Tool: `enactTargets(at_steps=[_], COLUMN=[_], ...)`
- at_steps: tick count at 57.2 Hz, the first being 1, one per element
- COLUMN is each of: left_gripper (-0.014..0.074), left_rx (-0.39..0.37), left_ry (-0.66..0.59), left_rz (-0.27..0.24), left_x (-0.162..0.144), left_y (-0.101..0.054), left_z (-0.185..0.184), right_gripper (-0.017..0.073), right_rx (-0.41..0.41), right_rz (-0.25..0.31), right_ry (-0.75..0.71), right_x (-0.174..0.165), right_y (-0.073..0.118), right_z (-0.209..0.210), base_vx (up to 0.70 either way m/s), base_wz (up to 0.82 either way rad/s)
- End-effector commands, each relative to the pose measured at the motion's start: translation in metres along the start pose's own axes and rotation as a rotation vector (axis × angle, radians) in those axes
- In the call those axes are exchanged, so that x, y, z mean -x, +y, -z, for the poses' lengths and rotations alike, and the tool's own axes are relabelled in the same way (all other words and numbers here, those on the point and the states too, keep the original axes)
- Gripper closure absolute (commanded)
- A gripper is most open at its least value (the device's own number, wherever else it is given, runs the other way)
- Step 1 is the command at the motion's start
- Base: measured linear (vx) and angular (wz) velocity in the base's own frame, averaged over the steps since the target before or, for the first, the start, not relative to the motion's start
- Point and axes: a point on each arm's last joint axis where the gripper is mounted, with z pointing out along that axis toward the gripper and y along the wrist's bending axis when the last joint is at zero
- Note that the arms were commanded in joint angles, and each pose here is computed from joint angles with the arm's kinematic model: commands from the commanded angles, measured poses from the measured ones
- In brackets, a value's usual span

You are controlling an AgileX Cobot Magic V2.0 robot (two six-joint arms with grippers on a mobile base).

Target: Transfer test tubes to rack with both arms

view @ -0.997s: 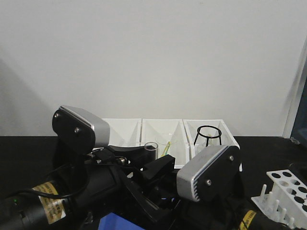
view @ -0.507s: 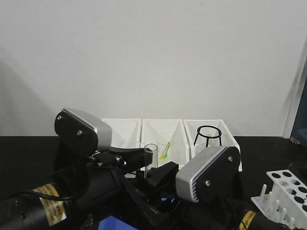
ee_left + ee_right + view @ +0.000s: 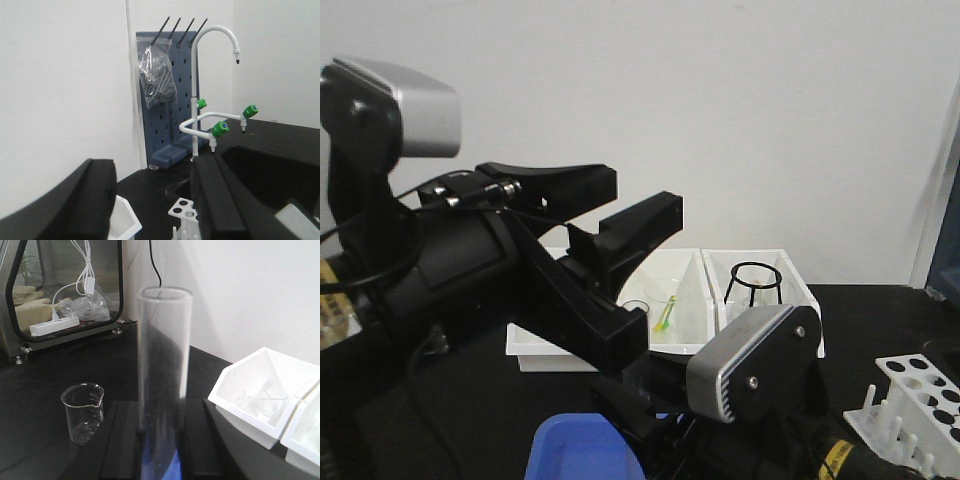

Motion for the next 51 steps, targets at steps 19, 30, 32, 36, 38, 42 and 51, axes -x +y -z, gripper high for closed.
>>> enactTargets(at_steps=[19,30,32,36,38,42,51], left_gripper=[0.0147,0.0147,0.0147,0.0147,0.0147,0.0147,0.0147], left_rx=[0.019,0.018,0.018,0.018,0.018,0.018,0.018], left_ry=[-0.040,-0.026,-0.026,-0.026,-0.026,-0.026,-0.025], left_rz=[-0.033,-0.032,-0.032,-0.032,-0.032,-0.032,-0.032], left_x=[0.020,0.019,0.019,0.019,0.019,0.019,0.019], left_y=[0.005,0.005,0.005,0.005,0.005,0.005,0.005], left_z=[0.011,0.011,0.011,0.011,0.011,0.011,0.011], right_gripper=[0.0566,0.0566,0.0566,0.0566,0.0566,0.0566,0.0566], right_rx=[-0.224,-0.464,-0.507,-0.590,-0.631,-0.720,-0.876], right_rz=[-0.016,-0.005,0.002,0.015,0.020,0.024,0.009], right_ry=[-0.129,-0.123,-0.119,-0.111,-0.109,-0.102,-0.103], right_x=[0.021,0.018,0.018,0.016,0.015,0.013,0.011], right_y=[-0.060,-0.120,-0.131,-0.150,-0.159,-0.178,-0.206], right_z=[0.013,0.038,0.044,0.057,0.063,0.079,0.111], base_vx=[0.00,0.00,0.00,0.00,0.00,0.00,0.00], base_wz=[0.00,0.00,0.00,0.00,0.00,0.00,0.00])
